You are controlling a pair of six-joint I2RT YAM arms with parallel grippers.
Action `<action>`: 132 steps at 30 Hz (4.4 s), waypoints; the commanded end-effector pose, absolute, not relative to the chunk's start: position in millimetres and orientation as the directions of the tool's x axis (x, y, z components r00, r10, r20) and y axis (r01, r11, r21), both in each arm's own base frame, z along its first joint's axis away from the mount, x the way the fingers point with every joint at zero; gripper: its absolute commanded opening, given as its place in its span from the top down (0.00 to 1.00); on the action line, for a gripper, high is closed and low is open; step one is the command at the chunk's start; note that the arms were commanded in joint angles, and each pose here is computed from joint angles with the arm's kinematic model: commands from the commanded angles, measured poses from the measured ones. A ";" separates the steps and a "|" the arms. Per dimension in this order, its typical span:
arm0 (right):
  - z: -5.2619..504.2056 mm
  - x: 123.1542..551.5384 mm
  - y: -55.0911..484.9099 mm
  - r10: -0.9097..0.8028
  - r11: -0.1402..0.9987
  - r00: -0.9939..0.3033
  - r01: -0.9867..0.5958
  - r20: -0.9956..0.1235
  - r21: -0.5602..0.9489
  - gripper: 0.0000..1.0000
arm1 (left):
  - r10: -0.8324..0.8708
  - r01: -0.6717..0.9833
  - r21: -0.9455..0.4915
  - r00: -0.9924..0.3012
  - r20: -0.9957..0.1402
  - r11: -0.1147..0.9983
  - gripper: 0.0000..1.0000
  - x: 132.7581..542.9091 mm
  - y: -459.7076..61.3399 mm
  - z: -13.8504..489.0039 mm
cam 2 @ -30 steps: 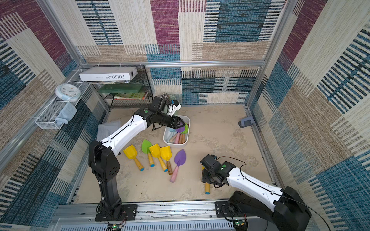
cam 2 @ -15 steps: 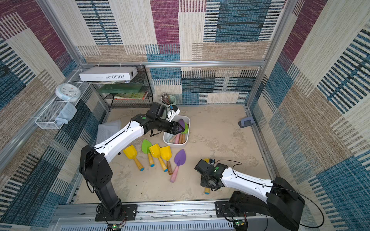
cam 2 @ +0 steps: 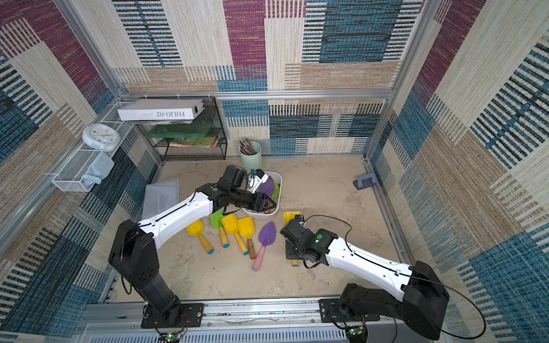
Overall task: Put the shovel into the storage box
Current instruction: Pick up the shovel from the center of the board, then place the shovel in the storage box.
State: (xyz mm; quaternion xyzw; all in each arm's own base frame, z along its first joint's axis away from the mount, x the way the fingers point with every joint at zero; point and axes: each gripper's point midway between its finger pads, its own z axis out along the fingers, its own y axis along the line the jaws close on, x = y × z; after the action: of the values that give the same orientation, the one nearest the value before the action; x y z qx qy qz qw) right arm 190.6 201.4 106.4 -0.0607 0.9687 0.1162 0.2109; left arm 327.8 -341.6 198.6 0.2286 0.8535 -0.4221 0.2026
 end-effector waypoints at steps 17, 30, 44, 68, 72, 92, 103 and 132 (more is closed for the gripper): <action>154.1 233.0 238.3 -0.223 0.904 -0.812 -0.379 -0.539 0.198 1.00 | 0.174 0.620 -0.617 -0.760 -0.626 0.485 0.45 321.9 -345.0 210.6; 170.9 249.8 244.1 -0.164 0.901 -0.805 -0.357 -0.571 0.245 1.00 | 0.050 0.558 -0.616 -0.762 -0.645 0.555 0.77 337.4 -336.1 217.5; 173.1 262.3 248.5 -0.109 0.915 -0.808 -0.309 -0.579 0.259 1.00 | 0.022 0.491 -0.564 -0.767 -0.641 0.664 0.92 349.5 -331.0 205.2; 214.4 287.7 226.4 0.018 0.933 -0.745 -0.228 -0.666 0.280 0.49 | 0.040 0.387 -0.380 -0.743 -0.668 0.840 1.00 373.8 -309.3 199.0; 230.1 295.6 216.3 0.056 0.916 -0.716 -0.241 -0.696 0.321 0.50 | 0.069 0.402 -0.330 -0.716 -0.694 0.854 1.00 376.5 -300.1 209.3; 224.0 284.2 212.4 0.034 0.883 -0.722 -0.302 -0.691 0.359 0.52 | 0.214 0.542 -0.322 -0.707 -0.675 0.777 1.00 483.0 -259.9 220.5; 216.2 281.9 203.1 0.032 0.897 -0.727 -0.282 -0.686 0.341 0.53 | 0.194 0.514 -0.364 -0.745 -0.638 0.777 1.00 514.1 -267.7 188.4; 197.9 285.8 206.3 0.014 0.899 -0.753 -0.279 -0.658 0.338 0.54 | 0.189 0.433 -0.410 -0.837 -0.514 0.802 1.00 528.3 -262.3 112.6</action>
State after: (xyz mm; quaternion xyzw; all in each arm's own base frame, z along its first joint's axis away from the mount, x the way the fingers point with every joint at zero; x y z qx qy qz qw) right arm 283.3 204.2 195.8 -0.0670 0.9149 0.2102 0.3380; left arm 528.6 -265.7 116.2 0.1659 0.9176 -0.2749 0.2344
